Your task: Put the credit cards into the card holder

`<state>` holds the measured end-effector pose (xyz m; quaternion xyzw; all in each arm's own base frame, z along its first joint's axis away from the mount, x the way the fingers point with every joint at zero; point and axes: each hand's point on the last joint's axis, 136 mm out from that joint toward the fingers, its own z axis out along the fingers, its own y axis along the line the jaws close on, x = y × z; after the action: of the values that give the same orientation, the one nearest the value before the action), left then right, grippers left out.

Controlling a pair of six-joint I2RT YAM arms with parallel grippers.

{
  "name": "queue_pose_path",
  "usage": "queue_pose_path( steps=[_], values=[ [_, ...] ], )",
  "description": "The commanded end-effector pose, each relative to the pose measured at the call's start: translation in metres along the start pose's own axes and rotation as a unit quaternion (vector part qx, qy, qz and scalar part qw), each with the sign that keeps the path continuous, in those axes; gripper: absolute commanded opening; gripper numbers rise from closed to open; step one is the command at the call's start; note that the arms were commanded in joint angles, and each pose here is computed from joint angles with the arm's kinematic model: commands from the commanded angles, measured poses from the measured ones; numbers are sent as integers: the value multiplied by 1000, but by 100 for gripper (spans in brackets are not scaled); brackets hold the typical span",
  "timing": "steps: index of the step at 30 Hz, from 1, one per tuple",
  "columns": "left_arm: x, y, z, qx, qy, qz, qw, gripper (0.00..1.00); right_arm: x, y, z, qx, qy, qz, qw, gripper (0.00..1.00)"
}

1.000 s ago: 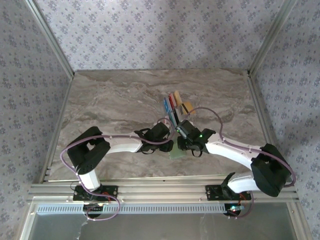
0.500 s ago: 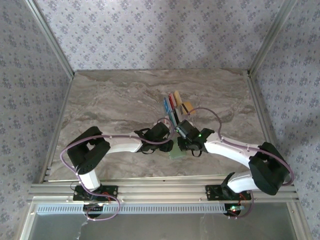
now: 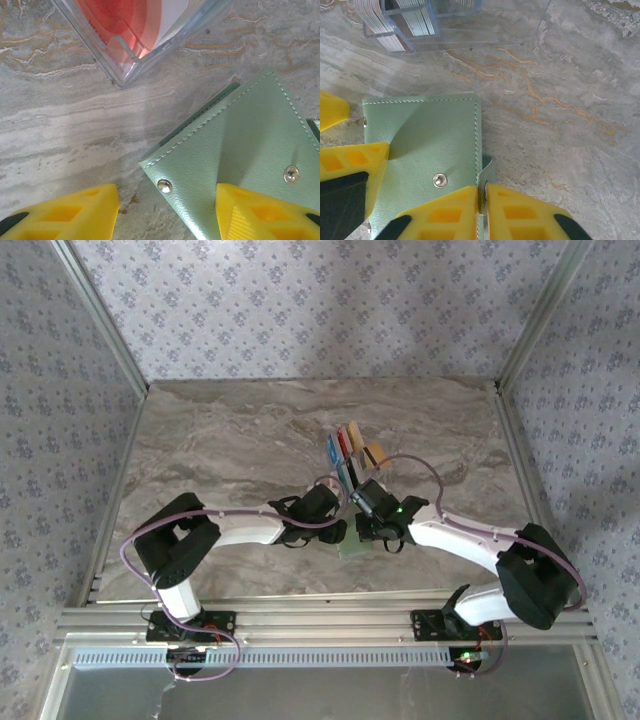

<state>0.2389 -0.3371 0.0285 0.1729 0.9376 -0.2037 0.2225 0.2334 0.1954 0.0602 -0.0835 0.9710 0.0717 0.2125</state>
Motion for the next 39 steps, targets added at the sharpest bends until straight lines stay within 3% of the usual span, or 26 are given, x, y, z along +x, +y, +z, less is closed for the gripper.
queue_pose_path(
  steps=[1,6,22,39],
  values=[
    [4,20,-1,-35,5,-7,999,54,-4,-2,-2,6,0,-3,1000,10],
    [3,21,1,-35,6,-7,999,54,-4,0,-4,-10,-3,-2,1000,0],
    [5,24,4,-37,8,-12,999,54,-6,23,-6,-91,-1,-4,996,0],
    [4,24,5,-34,7,-14,999,54,11,24,12,-86,42,-16,995,0]
  ],
)
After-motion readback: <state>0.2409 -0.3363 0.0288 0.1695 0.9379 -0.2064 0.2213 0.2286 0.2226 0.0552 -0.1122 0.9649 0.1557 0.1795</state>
